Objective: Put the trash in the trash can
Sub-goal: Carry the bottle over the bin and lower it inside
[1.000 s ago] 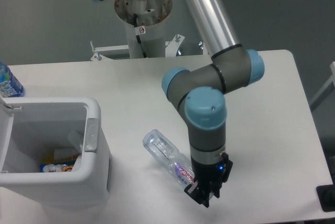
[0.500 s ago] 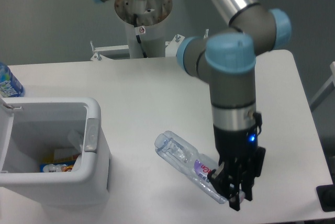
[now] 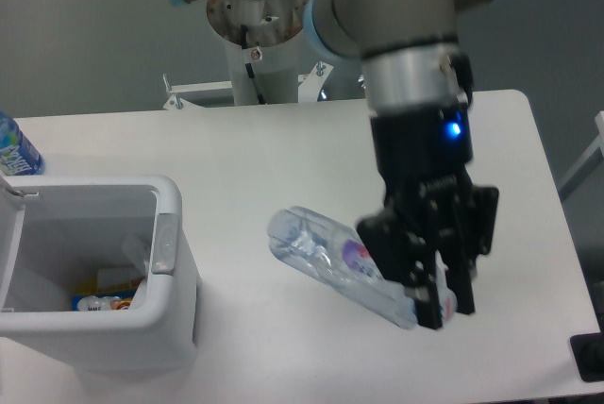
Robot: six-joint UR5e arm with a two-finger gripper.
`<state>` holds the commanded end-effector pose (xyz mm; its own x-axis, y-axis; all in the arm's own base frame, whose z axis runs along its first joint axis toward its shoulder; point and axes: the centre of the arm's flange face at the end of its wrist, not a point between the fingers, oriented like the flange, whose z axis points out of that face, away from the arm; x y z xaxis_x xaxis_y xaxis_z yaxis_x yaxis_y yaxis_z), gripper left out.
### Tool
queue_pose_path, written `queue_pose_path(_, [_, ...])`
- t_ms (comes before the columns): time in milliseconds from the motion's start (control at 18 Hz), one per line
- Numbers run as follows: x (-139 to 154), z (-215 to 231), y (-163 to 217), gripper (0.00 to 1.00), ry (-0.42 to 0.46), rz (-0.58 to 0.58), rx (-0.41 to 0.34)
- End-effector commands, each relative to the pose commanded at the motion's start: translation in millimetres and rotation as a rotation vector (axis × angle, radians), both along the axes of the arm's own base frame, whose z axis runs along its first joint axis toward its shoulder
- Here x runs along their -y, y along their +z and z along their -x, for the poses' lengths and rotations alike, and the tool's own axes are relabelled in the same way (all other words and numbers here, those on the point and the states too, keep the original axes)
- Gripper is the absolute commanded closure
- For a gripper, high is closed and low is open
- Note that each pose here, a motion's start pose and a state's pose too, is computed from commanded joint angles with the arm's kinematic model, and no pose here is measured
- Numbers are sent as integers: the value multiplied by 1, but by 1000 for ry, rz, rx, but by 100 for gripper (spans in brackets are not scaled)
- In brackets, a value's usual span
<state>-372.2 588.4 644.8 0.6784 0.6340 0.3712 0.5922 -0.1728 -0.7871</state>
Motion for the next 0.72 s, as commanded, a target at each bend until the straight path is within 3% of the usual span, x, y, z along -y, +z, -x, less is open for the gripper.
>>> queue_pose_path(444, [-53, -91, -15, 75, -156, 27, 3])
queue_pose_path(722, [-85, -130, -44, 75, -251, 59, -16])
